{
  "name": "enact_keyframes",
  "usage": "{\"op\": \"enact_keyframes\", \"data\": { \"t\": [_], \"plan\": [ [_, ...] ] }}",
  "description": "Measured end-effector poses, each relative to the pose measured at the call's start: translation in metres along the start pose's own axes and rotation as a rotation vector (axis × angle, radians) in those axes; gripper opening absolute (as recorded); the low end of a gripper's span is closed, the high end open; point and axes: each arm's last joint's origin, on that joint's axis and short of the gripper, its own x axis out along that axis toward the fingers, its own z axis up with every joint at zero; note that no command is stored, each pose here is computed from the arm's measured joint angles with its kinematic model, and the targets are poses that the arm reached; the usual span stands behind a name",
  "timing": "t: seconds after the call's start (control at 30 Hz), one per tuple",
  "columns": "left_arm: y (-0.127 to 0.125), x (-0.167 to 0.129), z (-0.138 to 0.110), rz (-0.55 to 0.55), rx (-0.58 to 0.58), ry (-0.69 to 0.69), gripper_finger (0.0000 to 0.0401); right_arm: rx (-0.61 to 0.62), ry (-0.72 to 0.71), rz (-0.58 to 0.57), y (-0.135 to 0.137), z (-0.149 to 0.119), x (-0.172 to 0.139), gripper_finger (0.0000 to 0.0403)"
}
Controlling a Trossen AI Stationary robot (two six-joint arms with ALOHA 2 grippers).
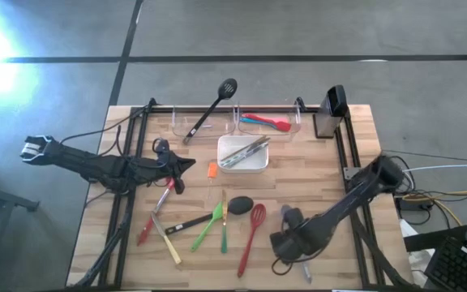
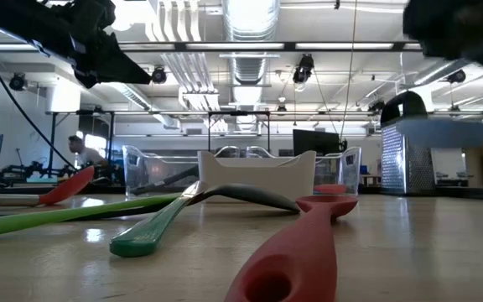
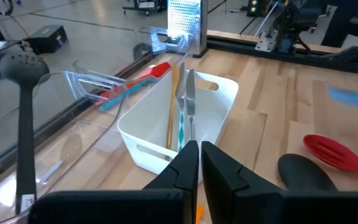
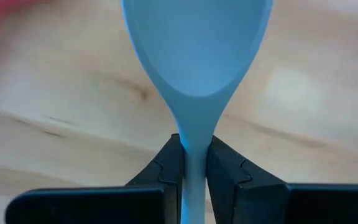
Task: Pick & Place Kitchen Items
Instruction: Put the blue serving spoon into the left transparent bin
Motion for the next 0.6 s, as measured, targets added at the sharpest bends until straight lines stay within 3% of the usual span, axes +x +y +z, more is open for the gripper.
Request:
{"op": "enact_keyframes", "data": {
  "t": [0.13,0.33,0.47,0.6],
  "plan": [
    [-0.001,0.0,0.0,-0.012,-0.009,-0.001,0.0023,0.004,-0.154,0.167,-0.012,0.006,-0.034,0.0033],
    [-0.007,0.004,0.005,-0.144,-0.063,-0.069,0.0023,-0.063,-0.551,0.447,-0.022,0.025,-0.079,0.0033],
    [-0.014,0.009,0.003,-0.257,-0.078,-0.151,0.0023,-0.176,-0.793,0.532,-0.017,0.033,-0.095,0.0033],
    [-0.02,0.015,0.001,-0.354,-0.092,-0.241,0.0023,-0.309,-0.958,0.533,-0.005,0.034,-0.102,0.0033]
  ]
}}
